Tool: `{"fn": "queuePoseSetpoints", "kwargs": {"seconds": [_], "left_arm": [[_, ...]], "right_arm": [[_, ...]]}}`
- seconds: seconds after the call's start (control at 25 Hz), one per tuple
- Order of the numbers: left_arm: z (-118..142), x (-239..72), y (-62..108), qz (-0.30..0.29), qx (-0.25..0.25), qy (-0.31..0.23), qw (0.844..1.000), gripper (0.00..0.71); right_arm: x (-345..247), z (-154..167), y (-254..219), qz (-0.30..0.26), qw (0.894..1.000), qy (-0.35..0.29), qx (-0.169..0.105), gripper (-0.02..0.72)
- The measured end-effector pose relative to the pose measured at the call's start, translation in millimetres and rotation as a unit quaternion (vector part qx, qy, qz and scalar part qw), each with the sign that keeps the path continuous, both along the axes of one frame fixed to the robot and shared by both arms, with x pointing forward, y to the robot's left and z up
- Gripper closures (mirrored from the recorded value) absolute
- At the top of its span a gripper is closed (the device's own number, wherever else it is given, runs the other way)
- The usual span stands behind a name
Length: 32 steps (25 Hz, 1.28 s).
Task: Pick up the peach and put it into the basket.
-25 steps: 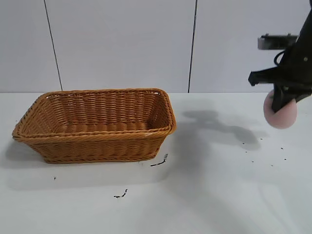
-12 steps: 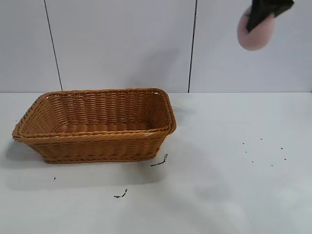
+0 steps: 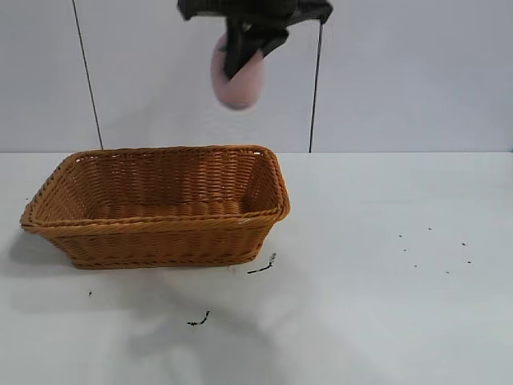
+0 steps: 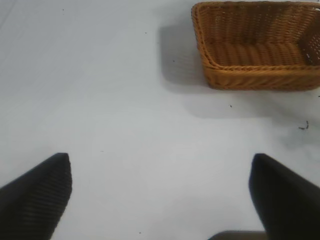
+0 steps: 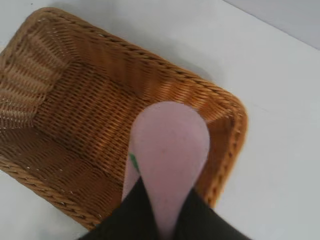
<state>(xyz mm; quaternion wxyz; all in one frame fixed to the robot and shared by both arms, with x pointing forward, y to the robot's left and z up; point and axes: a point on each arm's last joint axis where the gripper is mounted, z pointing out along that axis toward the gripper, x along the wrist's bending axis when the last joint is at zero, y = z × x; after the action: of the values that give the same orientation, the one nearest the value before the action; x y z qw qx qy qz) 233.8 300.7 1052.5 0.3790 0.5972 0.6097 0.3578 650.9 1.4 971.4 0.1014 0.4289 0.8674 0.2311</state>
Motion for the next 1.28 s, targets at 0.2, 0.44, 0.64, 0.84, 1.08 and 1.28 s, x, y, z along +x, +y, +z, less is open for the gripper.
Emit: {"fn": "queuePoseSetpoints", "kwargs": {"seconds": [0.2, 0.44, 0.64, 0.84, 1.08, 1.28], "left_arm": [[0, 0, 0.0, 0.0, 0.0, 0.0, 1.0, 0.017], [0, 0, 0.0, 0.0, 0.0, 0.0, 1.0, 0.017], [0, 0, 0.0, 0.0, 0.0, 0.0, 1.0, 0.017], [0, 0, 0.0, 0.0, 0.0, 0.0, 1.0, 0.017], [0, 0, 0.0, 0.0, 0.0, 0.0, 1.0, 0.017], [0, 0, 0.0, 0.0, 0.0, 0.0, 1.0, 0.017]], "right_arm": [[3, -34, 5, 0.006, 1.0, 0.016, -0.016, 0.717], [3, -37, 6, 0.007, 1.0, 0.016, -0.018, 0.402], [4, -31, 6, 0.007, 1.0, 0.009, -0.014, 0.043], [3, 3, 5, 0.009, 1.0, -0.005, -0.007, 0.015], [11, 67, -13, -0.011, 1.0, -0.027, 0.007, 0.015], [42, 86, -70, -0.089, 0.996, -0.031, 0.012, 0.015]]}}
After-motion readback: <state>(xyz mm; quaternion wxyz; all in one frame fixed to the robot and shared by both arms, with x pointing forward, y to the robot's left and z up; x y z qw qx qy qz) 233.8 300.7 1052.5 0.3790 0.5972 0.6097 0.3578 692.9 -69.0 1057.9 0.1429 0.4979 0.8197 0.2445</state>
